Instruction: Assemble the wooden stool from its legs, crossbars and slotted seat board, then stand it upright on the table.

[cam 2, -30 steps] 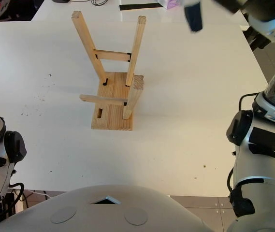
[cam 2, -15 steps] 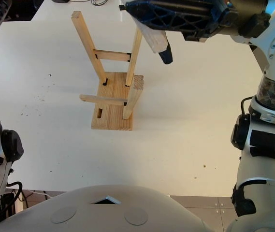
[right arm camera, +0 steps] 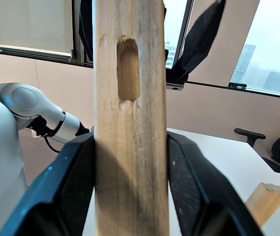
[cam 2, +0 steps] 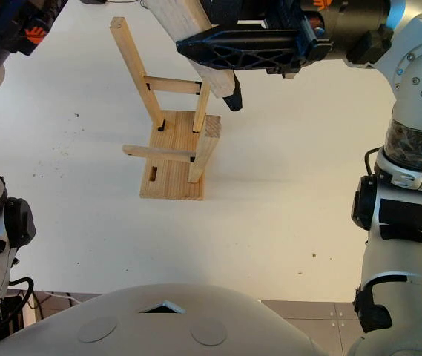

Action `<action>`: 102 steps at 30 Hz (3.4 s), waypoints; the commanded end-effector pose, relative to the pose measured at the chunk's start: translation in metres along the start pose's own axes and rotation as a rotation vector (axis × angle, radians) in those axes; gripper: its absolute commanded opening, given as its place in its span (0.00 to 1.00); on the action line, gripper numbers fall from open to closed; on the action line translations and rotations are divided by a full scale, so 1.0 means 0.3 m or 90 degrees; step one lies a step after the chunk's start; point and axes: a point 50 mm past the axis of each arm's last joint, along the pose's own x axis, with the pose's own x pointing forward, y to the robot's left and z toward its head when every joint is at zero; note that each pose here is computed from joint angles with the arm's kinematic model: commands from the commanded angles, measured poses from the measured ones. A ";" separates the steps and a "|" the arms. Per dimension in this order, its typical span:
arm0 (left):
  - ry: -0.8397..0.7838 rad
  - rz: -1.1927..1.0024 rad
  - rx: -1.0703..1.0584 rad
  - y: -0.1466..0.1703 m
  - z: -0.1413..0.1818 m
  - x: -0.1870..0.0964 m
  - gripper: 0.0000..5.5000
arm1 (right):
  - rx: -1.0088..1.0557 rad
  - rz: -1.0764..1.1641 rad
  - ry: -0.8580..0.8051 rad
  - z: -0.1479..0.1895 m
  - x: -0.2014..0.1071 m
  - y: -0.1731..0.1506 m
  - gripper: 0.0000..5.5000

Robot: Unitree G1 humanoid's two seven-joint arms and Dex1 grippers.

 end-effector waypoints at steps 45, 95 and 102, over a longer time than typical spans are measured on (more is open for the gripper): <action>0.058 -0.027 0.069 -0.018 -0.069 -0.007 0.38 | 0.014 0.025 0.064 -0.091 -0.008 -0.016 0.37; 0.341 0.279 0.133 0.057 -0.166 -0.599 0.37 | -0.012 -0.385 -0.107 -0.134 -0.242 -0.105 0.61; 0.341 0.283 0.111 -0.004 -0.247 -0.602 0.37 | -0.007 -0.372 -0.096 -0.131 -0.235 -0.144 0.61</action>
